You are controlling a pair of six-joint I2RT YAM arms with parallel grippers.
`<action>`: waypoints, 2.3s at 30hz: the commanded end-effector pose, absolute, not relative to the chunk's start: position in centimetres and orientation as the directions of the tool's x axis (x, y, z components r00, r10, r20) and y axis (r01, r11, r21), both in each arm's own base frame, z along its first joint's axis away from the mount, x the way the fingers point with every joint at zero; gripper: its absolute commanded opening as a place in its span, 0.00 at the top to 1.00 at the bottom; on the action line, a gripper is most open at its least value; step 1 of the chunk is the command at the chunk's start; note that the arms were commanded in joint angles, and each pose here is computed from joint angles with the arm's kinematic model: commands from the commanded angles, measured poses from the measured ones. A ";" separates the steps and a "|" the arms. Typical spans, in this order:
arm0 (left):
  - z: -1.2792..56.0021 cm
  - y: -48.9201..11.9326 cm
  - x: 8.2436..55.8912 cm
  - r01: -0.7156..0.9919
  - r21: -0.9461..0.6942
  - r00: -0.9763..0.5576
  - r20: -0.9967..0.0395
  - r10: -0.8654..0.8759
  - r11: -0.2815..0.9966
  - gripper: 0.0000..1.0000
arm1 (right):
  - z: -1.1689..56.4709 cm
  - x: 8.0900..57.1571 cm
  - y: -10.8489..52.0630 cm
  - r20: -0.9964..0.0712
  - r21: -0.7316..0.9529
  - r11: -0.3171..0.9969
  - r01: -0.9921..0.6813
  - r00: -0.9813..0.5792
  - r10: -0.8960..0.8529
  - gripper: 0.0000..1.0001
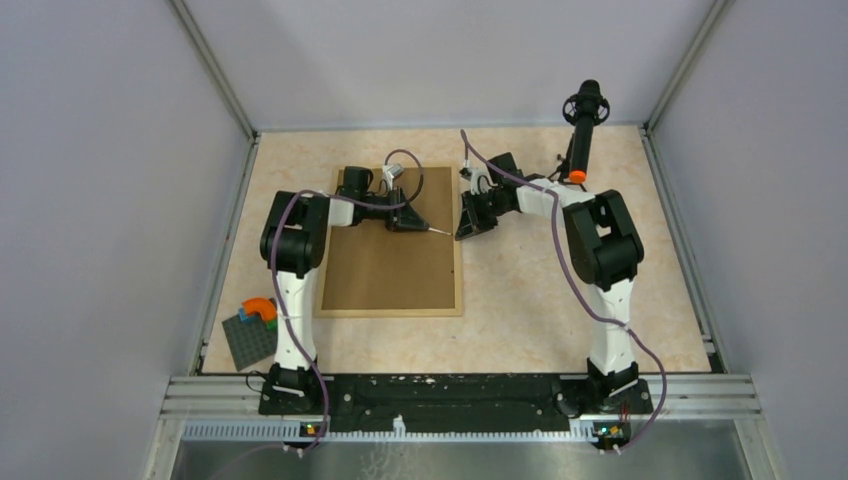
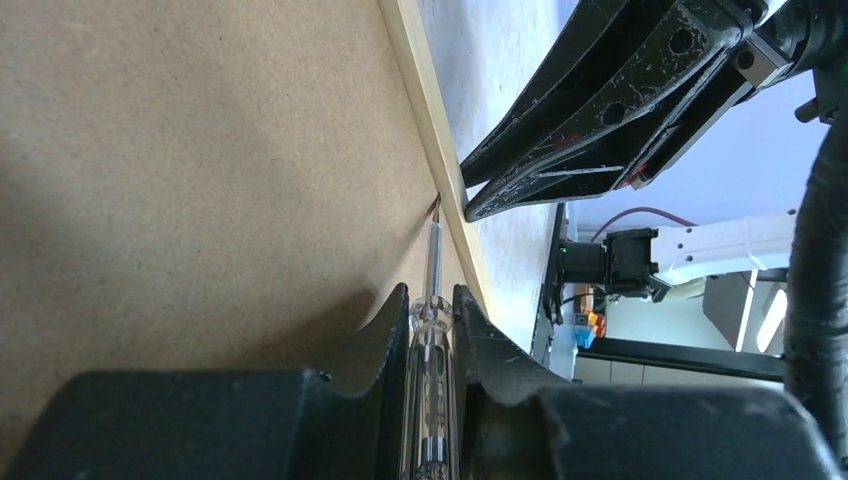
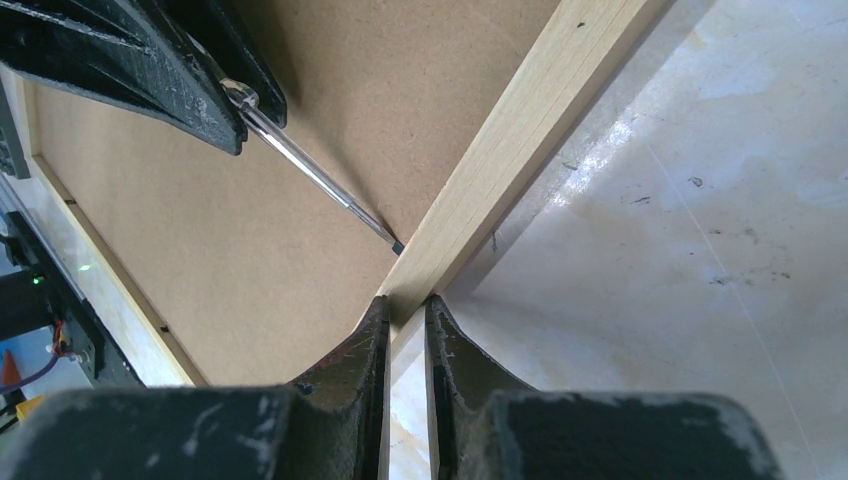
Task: Take the photo out of the frame
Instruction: Release the photo frame item from the photo frame.
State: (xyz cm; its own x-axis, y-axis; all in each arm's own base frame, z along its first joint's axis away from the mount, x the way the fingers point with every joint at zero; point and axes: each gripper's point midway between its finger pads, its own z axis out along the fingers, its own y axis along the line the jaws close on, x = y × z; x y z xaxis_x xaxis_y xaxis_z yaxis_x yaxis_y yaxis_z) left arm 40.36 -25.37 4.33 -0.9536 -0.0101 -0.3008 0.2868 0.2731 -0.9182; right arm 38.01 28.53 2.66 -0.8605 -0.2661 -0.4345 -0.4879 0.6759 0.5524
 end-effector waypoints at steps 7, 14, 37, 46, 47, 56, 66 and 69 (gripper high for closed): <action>-4.9 -28.0 36.6 0.197 -0.864 -0.980 -0.192 0.060 0.462 1.00 | -4.3 36.8 28.1 -0.376 0.444 0.743 -0.500 -0.857 -0.352 1.00; -4.8 -28.7 36.3 0.230 -0.864 -0.973 -0.216 0.083 0.449 1.00 | -4.3 36.8 28.3 -0.380 0.443 0.741 -0.505 -0.854 -0.355 1.00; 4.3 -27.1 41.6 0.483 -0.700 -0.849 -0.521 0.087 0.527 1.00 | -5.8 37.0 25.0 -0.324 0.354 0.821 -0.448 -0.882 -0.342 1.00; 3.9 -26.5 40.9 0.454 -0.735 -0.880 -0.457 0.126 0.504 1.00 | -6.2 36.7 24.2 -0.300 0.330 0.835 -0.440 -0.888 -0.349 1.00; 4.3 -26.4 41.0 0.460 -0.731 -0.876 -0.465 0.126 0.504 1.00 | -6.1 36.8 24.2 -0.303 0.330 0.834 -0.443 -0.886 -0.351 1.00; 5.0 -24.5 43.0 0.446 -0.725 -0.877 -0.472 0.094 0.524 1.00 | -6.1 36.6 24.2 -0.307 0.332 0.819 -0.467 -0.875 -0.375 1.00; 5.6 -22.8 43.1 0.413 -0.764 -0.895 -0.442 0.064 0.496 1.00 | -6.3 36.5 24.1 -0.299 0.327 0.822 -0.467 -0.876 -0.379 1.00; 5.4 -22.6 43.0 0.406 -0.765 -0.896 -0.440 0.054 0.500 1.00 | -6.3 36.6 24.1 -0.297 0.327 0.823 -0.465 -0.877 -0.377 1.00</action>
